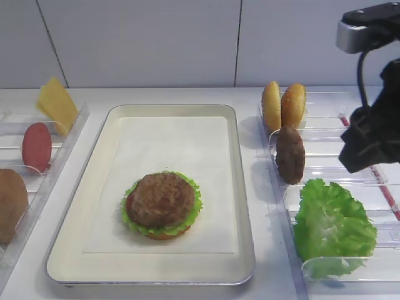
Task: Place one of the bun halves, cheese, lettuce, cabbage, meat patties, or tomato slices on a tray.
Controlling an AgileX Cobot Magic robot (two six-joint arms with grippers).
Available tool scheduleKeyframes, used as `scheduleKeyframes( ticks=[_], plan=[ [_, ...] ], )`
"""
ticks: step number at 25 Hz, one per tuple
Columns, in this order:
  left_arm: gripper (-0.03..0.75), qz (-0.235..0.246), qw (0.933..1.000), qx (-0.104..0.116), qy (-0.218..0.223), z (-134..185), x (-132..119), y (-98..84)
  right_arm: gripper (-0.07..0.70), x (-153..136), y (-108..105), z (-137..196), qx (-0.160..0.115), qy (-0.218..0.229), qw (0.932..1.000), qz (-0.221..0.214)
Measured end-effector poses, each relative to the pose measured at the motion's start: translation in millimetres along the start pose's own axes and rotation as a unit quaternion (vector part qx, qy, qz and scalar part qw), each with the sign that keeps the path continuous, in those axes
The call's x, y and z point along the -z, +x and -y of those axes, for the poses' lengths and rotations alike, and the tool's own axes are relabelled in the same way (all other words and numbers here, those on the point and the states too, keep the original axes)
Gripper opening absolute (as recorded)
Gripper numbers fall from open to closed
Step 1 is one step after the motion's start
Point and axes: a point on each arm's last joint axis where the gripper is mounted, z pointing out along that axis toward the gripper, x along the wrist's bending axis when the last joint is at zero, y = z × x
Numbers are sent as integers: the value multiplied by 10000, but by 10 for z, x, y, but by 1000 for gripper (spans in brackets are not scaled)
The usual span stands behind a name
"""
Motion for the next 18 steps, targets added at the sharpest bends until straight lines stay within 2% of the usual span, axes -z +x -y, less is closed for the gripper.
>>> scheduleKeyframes(
  ticks=[5, 13, 18],
  plan=[
    [422, 0, 10000, 0, 0, 0, 0, 0, 435, 183, -34, 281, -138, -251, 9976, 634],
    [422, 0, 10000, 0, 0, 0, 0, 0, 432, 455, -65, 707, -603, -658, 9856, 1433],
    [422, 0, 10000, 0, 0, 0, 0, 0, 431, 569, -27, 996, -750, -748, 9817, 1582]
  ],
)
